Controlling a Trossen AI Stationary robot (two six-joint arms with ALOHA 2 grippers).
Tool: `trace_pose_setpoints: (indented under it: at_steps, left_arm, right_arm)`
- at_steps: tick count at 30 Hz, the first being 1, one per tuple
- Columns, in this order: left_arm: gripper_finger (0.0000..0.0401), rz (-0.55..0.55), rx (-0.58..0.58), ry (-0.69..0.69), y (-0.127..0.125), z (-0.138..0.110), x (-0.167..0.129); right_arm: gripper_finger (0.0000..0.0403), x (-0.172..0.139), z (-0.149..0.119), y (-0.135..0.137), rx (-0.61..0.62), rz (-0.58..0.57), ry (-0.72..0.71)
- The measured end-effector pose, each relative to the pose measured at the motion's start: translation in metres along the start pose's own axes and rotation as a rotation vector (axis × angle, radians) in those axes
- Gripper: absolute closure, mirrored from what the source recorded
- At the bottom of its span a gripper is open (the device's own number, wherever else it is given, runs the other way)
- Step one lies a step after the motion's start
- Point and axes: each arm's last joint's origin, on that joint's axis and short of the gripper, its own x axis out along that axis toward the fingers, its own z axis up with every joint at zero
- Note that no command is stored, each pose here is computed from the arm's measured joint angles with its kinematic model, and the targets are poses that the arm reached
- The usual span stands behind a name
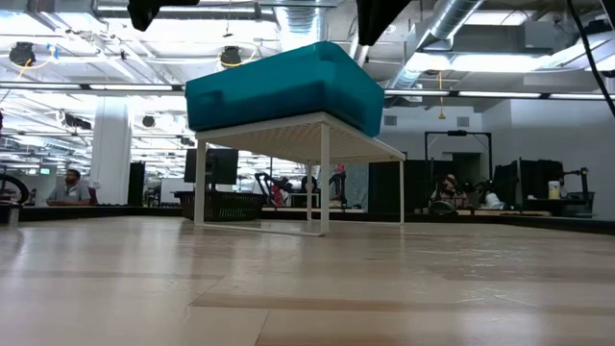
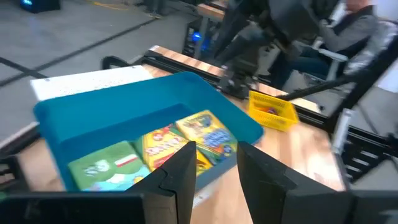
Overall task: Pick & Place Office Desk Supplies
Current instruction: Put the black bin with rubber bands on the shelf
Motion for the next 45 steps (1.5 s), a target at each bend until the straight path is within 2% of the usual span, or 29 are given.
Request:
trace_pose_setpoints:
  at_steps: [2,5,7,10,12,14,18,21,25,29,34,41,45]
  left_arm:
    - [0.0290,0.049,0.001,-0.017,0.001,0.000,0.000]
    - [0.0290,0.181,-0.018,-0.070,0.007,0.003,-0.001]
    - [0.0290,0.269,-0.043,-0.116,0.012,0.009,-0.003]
    - [0.0290,0.345,-0.082,-0.170,0.019,0.024,-0.006]
    - [0.0288,0.397,-0.093,-0.176,0.027,0.035,-0.007]
    - [0.0284,0.448,-0.113,-0.151,0.038,0.045,-0.006]
    - [0.0270,0.553,-0.183,-0.068,0.069,0.066,-0.005]
    - [0.0256,0.597,-0.253,-0.026,0.101,0.081,0.000]
    - [0.0231,0.617,-0.387,0.050,0.155,0.089,0.010]
    - [0.0213,0.649,-0.538,0.160,0.213,0.074,0.025]
    - [0.0213,0.643,-0.623,0.317,0.265,0.045,0.048]
    - [0.0226,0.588,-0.676,0.512,0.301,0.002,0.094]
    - [0.0224,0.574,-0.672,0.577,0.310,-0.012,0.104]
  right_arm:
    - [0.0334,-0.004,0.000,-0.001,0.088,-0.072,0.007]
    - [0.0334,-0.006,0.000,-0.003,0.277,-0.127,0.001]
    - [0.0334,-0.006,-0.001,-0.003,0.389,-0.127,-0.001]
    - [0.0334,-0.007,-0.003,-0.002,0.522,-0.123,-0.002]
    - [0.0334,-0.012,-0.005,-0.002,0.595,-0.116,-0.018]
    - [0.0334,-0.021,-0.006,-0.002,0.671,-0.059,-0.070]
    - [0.0334,-0.055,-0.011,-0.013,0.839,0.077,-0.285]
    - [0.0334,-0.085,-0.021,-0.023,0.931,0.100,-0.448]
    - [0.0334,-0.118,-0.040,-0.025,0.980,0.111,-0.606]
    - [0.0334,-0.146,-0.058,-0.021,1.046,0.148,-0.732]
    - [0.0334,-0.167,-0.067,-0.013,1.077,0.201,-0.833]
    - [0.0334,-0.179,-0.072,-0.012,1.114,0.224,-0.907]
    - [0.0334,-0.180,-0.074,-0.012,1.141,0.239,-0.912]
